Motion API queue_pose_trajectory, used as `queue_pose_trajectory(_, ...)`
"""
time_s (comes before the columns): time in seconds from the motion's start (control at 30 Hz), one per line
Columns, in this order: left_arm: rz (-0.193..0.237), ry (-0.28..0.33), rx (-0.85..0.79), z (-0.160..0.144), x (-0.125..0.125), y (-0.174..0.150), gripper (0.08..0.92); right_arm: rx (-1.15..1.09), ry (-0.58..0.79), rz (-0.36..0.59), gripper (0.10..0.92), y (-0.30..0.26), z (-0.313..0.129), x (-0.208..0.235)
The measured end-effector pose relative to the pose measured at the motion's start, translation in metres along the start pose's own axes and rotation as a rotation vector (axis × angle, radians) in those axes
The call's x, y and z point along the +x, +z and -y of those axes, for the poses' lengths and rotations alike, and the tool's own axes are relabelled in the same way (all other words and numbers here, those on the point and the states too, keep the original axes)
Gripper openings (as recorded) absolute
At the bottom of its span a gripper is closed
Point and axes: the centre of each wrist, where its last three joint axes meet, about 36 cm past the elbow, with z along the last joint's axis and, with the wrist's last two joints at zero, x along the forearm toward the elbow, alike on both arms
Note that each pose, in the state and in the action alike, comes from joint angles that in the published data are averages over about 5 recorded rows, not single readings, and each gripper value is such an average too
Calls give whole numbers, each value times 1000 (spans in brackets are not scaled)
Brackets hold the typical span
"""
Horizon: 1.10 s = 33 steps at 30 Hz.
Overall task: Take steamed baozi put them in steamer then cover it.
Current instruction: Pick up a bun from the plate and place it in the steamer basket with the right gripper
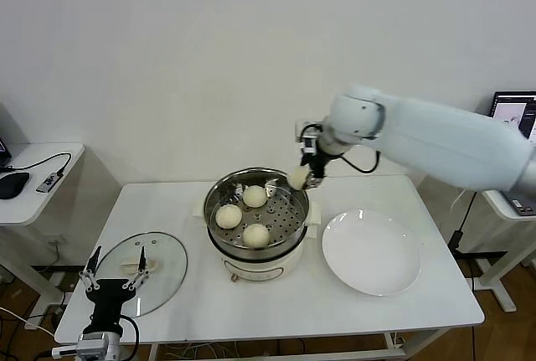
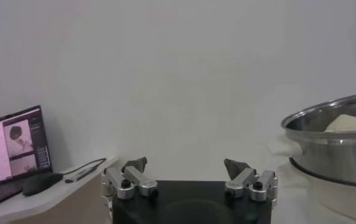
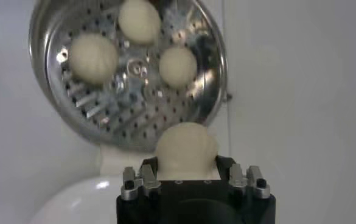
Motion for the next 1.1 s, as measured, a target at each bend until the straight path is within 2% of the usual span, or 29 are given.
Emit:
queue_pose_trajectory(0.3,-2,-9,0,-2,-1,2,823,9,-46,-19,600,-29,-14,-47)
queue_pose_trajectory(0.9,-2,-11,2,0,-1,4,823,-11,-67,-76,603,-25,-29,-104)
queue_pose_trajectory(1.0,1,-12,-1,0,0,4,823,-11,-62,-76,639,-25,-29,-106)
queue_pose_trajectory(1.1,5,-12,-4,0,0,3,823,-13,-56,-72,720,-25,-29,-105)
